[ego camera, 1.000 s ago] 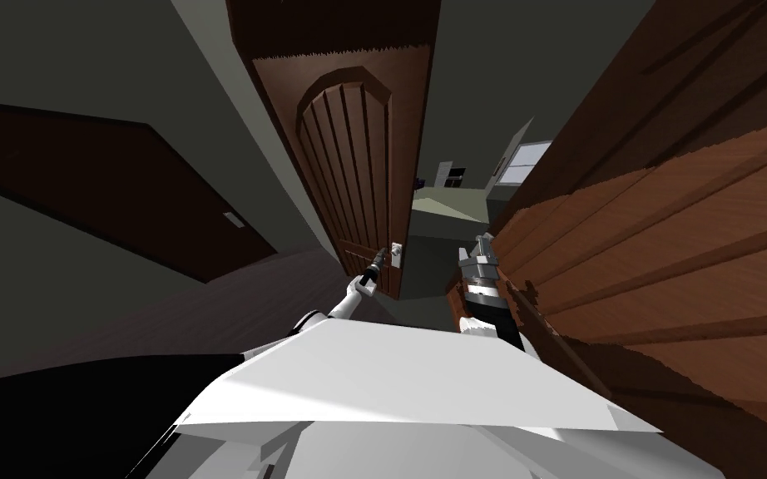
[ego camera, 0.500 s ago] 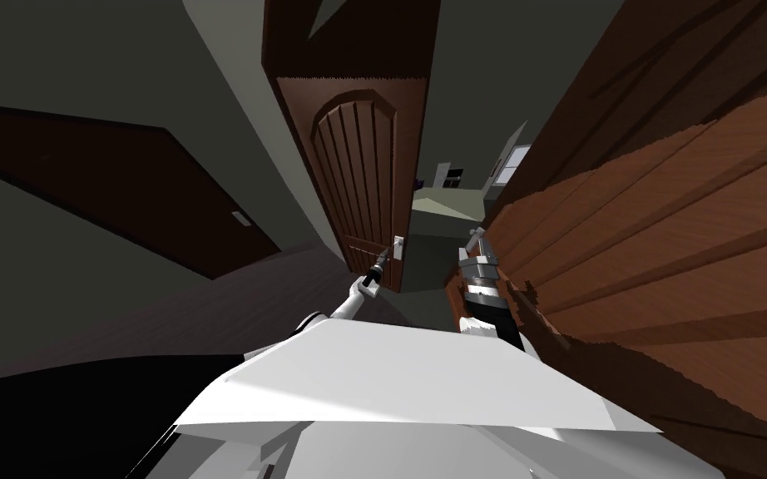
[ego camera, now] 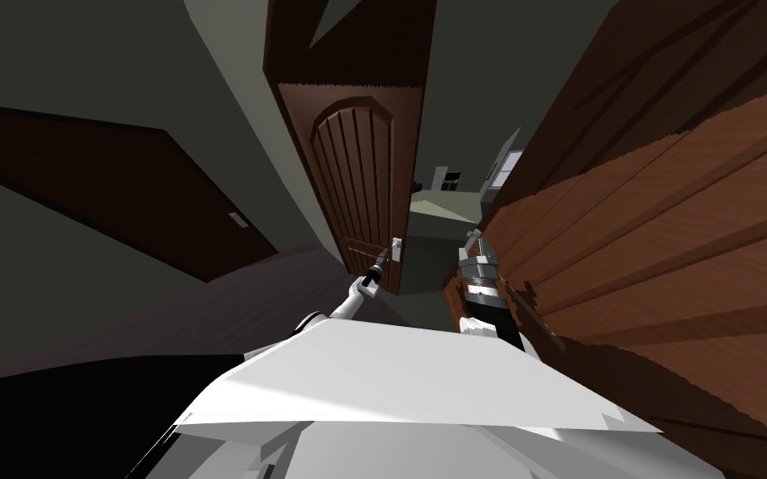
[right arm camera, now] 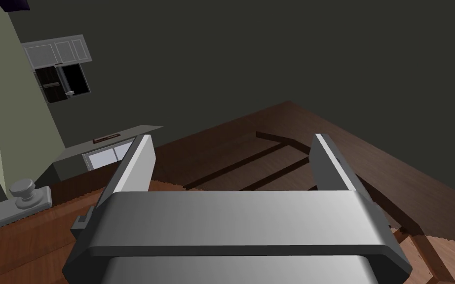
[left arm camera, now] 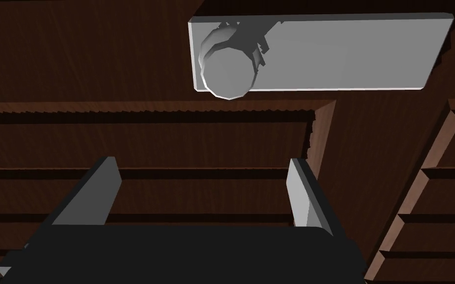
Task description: Push the door open
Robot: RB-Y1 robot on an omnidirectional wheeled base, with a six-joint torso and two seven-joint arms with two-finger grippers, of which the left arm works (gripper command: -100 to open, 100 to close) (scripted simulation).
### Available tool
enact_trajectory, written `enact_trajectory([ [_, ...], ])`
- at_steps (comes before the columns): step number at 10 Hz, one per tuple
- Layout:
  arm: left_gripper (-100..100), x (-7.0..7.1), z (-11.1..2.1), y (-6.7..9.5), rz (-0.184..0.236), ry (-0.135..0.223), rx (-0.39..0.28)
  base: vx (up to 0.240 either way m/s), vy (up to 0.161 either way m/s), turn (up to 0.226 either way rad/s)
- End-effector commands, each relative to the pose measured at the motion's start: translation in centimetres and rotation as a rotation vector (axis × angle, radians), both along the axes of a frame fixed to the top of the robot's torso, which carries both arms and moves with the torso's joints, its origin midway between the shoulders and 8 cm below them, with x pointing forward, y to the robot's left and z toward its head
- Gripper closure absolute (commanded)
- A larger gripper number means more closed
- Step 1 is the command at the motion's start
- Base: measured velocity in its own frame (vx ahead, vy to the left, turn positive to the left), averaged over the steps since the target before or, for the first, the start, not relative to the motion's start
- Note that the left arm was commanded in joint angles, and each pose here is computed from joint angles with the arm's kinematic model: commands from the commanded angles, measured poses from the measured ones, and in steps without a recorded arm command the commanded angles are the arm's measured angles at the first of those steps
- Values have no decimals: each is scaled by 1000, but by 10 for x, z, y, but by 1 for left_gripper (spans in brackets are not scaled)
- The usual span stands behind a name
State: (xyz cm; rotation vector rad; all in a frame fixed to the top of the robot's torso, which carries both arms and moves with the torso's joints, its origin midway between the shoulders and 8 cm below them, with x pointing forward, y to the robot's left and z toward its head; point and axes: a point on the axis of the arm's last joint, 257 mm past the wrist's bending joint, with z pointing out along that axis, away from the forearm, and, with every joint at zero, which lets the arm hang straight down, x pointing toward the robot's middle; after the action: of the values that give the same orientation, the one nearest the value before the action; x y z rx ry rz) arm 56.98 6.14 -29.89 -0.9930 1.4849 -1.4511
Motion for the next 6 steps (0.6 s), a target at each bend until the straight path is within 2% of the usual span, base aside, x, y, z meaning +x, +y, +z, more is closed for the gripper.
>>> enact_trajectory([
  [1, -100, 1, 0, 3, 5, -3, 4, 224, -96, -21],
  [6, -100, 1, 2, -2, 10, -6, -13, 185, -76, -21],
])
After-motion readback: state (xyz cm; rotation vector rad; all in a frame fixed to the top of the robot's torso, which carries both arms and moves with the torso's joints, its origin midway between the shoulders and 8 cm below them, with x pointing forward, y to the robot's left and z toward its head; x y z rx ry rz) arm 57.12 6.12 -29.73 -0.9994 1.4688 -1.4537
